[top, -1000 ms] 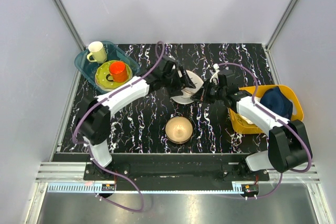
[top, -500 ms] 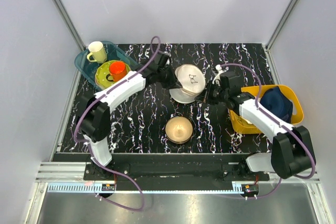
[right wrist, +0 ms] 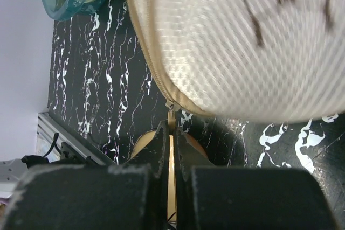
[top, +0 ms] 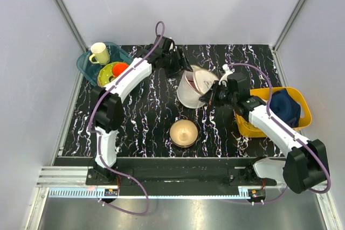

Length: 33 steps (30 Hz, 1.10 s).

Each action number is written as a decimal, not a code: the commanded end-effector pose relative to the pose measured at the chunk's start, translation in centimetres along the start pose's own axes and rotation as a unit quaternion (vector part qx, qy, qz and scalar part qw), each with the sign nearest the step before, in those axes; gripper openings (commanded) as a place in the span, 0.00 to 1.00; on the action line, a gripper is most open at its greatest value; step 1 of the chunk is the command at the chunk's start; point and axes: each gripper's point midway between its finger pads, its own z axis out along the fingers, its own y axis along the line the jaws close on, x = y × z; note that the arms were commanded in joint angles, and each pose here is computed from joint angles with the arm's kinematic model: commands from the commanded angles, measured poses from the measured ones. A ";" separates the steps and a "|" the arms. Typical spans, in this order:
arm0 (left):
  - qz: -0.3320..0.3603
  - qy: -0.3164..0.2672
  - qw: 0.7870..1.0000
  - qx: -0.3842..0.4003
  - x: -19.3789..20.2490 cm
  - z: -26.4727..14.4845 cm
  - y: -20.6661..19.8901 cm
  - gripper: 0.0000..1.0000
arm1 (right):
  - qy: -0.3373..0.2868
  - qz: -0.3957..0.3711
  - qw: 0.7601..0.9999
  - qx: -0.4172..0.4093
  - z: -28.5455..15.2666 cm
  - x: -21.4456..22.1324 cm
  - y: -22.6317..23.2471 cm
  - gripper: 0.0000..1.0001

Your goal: Unzip the laundry bag and remove the bra

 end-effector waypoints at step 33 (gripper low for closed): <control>-0.011 -0.016 1.000 -0.011 5.5 -2.8 0.3 0.00 | 0.010 0.004 1.000 0.029 0.3 0.6 -1.1 0.00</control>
